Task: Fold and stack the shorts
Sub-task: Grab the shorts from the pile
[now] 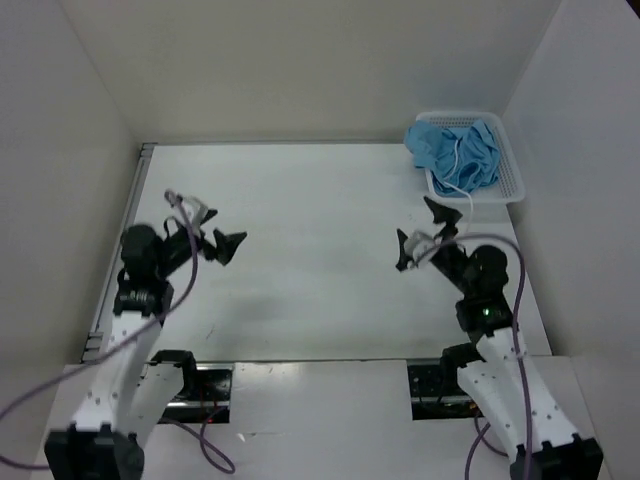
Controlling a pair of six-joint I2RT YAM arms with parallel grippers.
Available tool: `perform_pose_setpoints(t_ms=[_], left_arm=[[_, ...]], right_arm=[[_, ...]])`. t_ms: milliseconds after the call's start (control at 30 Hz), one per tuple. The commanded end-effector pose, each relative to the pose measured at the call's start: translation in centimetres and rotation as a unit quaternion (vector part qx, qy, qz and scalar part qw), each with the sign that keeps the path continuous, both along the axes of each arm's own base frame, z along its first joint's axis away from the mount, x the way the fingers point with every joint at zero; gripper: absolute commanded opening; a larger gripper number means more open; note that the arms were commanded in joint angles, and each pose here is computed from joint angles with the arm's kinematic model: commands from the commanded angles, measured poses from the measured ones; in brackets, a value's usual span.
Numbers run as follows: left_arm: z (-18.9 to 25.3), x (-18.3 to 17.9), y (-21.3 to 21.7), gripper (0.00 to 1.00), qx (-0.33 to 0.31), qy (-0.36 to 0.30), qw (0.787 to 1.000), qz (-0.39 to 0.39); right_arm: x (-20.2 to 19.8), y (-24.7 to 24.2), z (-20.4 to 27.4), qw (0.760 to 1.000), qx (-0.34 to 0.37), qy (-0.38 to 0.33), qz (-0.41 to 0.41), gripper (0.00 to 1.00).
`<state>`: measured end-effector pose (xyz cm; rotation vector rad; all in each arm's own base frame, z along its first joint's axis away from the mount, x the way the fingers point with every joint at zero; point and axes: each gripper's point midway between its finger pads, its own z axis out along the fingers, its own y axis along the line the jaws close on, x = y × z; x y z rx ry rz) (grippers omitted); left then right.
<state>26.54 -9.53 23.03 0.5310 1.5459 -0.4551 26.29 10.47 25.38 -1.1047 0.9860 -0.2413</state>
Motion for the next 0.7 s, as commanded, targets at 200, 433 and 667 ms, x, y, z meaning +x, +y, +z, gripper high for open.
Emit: perform_pose_setpoints(t_ms=[200, 433, 667], left_arm=[[0.2, 18.7, -4.5, 1.0, 0.034, 0.211, 0.977, -0.001], [-2.1, 23.4, -6.6, 1.0, 0.04, 0.267, 0.963, -0.024], [-4.1, 21.8, -7.8, 1.0, 0.046, 0.284, 0.957, -0.038]], right_arm=[[18.7, -1.3, 9.0, 0.924, 0.249, 0.191, -0.22, 0.99], [30.2, -2.2, -1.1, 0.8, 0.273, 0.332, -0.419, 0.99], [33.3, -4.9, -3.5, 0.775, 0.296, 0.293, -0.476, 0.99]])
